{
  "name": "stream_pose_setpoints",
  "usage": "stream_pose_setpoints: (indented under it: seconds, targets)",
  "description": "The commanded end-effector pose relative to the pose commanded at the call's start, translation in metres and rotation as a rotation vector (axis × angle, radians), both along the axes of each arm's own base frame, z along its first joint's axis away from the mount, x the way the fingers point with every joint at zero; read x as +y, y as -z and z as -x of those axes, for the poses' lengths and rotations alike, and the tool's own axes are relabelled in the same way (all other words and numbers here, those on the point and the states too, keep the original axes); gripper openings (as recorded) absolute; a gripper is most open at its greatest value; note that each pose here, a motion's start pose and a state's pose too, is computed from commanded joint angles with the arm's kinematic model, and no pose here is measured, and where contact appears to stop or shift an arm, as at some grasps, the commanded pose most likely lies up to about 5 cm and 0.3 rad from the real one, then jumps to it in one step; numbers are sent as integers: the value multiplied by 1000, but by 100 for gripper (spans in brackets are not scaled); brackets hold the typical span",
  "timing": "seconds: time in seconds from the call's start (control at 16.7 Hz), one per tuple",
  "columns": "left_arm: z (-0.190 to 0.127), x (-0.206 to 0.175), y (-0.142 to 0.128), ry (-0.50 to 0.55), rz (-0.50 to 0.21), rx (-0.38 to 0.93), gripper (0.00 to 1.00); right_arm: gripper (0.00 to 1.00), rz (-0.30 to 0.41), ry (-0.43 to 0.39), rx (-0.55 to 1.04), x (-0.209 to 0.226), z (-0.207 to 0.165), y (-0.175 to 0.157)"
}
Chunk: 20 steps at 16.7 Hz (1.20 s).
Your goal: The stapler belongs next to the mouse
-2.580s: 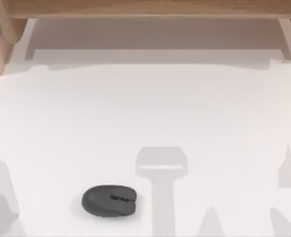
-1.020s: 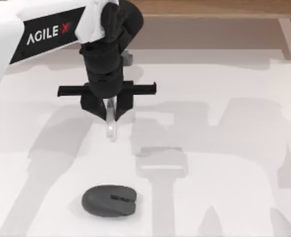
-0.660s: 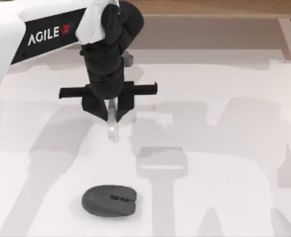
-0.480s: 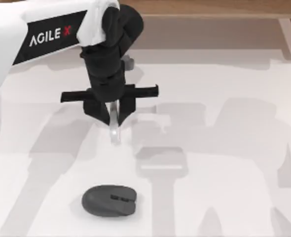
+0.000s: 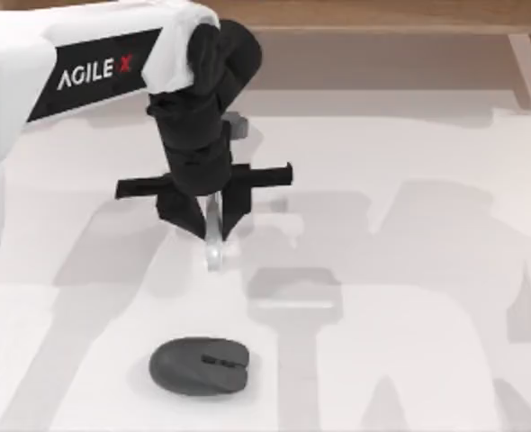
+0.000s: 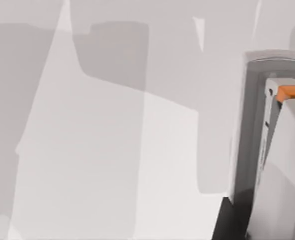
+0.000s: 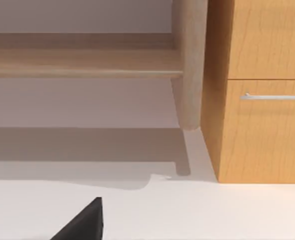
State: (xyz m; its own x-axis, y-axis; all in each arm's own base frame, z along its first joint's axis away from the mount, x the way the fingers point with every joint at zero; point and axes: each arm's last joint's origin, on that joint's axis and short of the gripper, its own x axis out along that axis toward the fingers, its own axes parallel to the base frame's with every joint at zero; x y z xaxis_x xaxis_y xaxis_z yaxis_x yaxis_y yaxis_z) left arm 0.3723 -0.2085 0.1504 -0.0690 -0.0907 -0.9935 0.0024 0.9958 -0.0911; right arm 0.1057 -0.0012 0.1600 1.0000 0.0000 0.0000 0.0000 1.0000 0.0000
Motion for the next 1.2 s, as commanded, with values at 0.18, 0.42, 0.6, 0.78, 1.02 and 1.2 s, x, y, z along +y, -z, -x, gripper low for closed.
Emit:
stream_pose_setpoints:
  seconds: [0.18,0.42,0.6,0.78,1.02,1.2]
  targets:
    - [-4,1,-1,6,-21,-57,0,100,0,0,0,0,0,0]
    - [-6,3,13,13,-74,-74,0,100,0,0,0,0,0,0]
    - [-6,3,14,13,-76,-72,0,100,0,0,0,0,0,0]
    - [-6,3,14,13,-76,-72,15,100,0,0,0,0,0,0]
    - [-6,3,14,13,-76,-72,45,100,0,0,0,0,0,0]
    - [-6,3,14,13,-76,-72,68,100,0,0,0,0,0,0]
